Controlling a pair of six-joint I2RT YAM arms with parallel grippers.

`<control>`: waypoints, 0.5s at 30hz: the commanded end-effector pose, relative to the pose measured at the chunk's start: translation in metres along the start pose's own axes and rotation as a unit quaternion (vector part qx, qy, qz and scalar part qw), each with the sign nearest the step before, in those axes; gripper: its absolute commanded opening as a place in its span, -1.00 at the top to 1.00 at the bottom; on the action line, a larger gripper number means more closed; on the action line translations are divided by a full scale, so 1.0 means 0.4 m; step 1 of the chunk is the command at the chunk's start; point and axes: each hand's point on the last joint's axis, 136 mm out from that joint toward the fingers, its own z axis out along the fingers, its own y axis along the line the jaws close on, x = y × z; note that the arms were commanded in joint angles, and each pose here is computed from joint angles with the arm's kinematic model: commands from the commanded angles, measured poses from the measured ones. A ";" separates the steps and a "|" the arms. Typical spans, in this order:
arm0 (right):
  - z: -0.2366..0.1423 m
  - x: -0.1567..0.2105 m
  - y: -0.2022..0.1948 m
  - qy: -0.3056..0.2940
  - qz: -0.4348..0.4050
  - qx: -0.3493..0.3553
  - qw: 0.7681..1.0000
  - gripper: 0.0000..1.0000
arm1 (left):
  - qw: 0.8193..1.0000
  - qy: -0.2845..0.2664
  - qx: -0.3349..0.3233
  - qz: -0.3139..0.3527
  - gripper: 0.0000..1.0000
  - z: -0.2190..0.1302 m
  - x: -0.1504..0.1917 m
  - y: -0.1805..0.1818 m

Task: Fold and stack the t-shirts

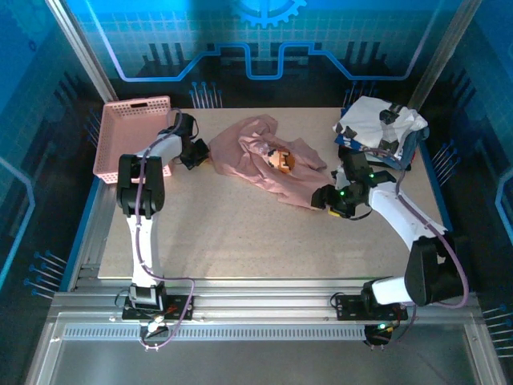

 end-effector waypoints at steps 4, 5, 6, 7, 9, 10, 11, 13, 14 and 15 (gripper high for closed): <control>0.051 -0.021 -0.008 0.007 0.011 0.007 1.000 -0.10 | 0.999 0.031 0.008 0.005 1.00 -0.027 0.068 0.014; 0.060 -0.035 -0.001 0.007 0.013 0.004 1.000 -0.03 | 0.999 0.029 0.015 0.006 1.00 -0.037 0.069 0.008; 0.067 -0.046 0.010 0.009 0.011 -0.002 1.000 0.04 | 0.999 0.029 0.020 0.008 1.00 -0.044 0.072 0.005; 0.071 -0.056 0.026 0.010 0.005 -0.005 1.000 0.09 | 0.999 0.026 0.026 0.009 1.00 -0.058 0.074 -0.001; 0.084 -0.062 0.039 0.020 -0.007 0.005 1.000 0.21 | 0.999 0.021 0.037 0.012 1.00 -0.085 0.077 -0.011; 0.098 -0.058 0.036 0.032 -0.009 0.016 0.999 0.28 | 0.999 0.019 0.042 0.014 1.00 -0.096 0.080 -0.015; 0.112 -0.056 0.024 0.044 -0.005 0.030 0.999 0.34 | 0.999 0.017 0.049 0.015 1.00 -0.110 0.083 -0.021; 0.139 -0.058 0.007 0.057 0.003 0.045 0.997 0.45 | 0.998 0.013 0.059 0.019 1.00 -0.134 0.090 -0.030; 0.153 -0.066 0.001 0.056 0.007 0.050 0.997 0.47 | 0.998 0.012 0.063 0.023 1.00 -0.146 0.097 -0.035; 0.161 -0.078 -0.003 0.053 0.010 0.054 0.997 0.48 | 0.997 0.012 0.065 0.026 1.00 -0.154 0.103 -0.038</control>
